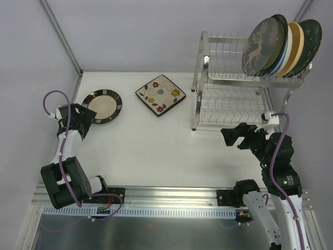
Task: Load the plates into the dish rack
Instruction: Grab a plate with the left arm
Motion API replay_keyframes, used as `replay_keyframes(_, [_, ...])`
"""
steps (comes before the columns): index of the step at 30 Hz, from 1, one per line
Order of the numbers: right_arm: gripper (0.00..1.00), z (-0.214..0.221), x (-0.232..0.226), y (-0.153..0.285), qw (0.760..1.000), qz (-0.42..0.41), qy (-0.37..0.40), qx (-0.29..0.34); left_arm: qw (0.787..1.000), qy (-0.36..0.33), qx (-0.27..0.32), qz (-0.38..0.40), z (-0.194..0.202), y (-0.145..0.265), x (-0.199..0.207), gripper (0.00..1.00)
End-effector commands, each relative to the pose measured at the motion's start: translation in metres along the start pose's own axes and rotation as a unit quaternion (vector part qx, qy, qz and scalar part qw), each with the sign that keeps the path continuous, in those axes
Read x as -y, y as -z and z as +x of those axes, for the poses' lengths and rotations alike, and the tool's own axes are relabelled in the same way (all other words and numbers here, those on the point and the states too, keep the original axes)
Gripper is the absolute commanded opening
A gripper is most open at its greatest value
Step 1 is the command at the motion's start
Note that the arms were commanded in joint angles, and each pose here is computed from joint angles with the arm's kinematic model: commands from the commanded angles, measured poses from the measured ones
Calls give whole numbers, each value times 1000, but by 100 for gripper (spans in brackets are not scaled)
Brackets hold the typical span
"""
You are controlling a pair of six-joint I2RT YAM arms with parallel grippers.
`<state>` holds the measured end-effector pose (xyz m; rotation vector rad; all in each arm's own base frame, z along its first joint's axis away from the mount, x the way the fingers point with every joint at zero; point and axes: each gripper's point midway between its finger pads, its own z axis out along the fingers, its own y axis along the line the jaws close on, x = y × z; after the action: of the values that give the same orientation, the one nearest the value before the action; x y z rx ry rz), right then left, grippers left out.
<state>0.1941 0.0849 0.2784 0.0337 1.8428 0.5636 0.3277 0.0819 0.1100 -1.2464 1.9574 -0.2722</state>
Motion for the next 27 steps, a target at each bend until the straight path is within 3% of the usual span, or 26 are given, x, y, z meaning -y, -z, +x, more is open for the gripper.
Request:
replay_keyframes(1, [100,0,-9,-2,1000,-25,0,-1,999,39,19,7,-12,-17,1,91])
replay_keyframes(12, [100,6,-6,-6,1000,-18,6,-22,998,50,-13,-43,-9,-59,-16,81])
replay_keyframes(21, [100,6,-5,-8,999,-13,7,-28,998,45,-33,-39,-10,-84,-10,71])
replay_keyframes(27, [100,4,-5,-9,999,-13,8,-30,997,41,-53,-48,1,-93,-18,50])
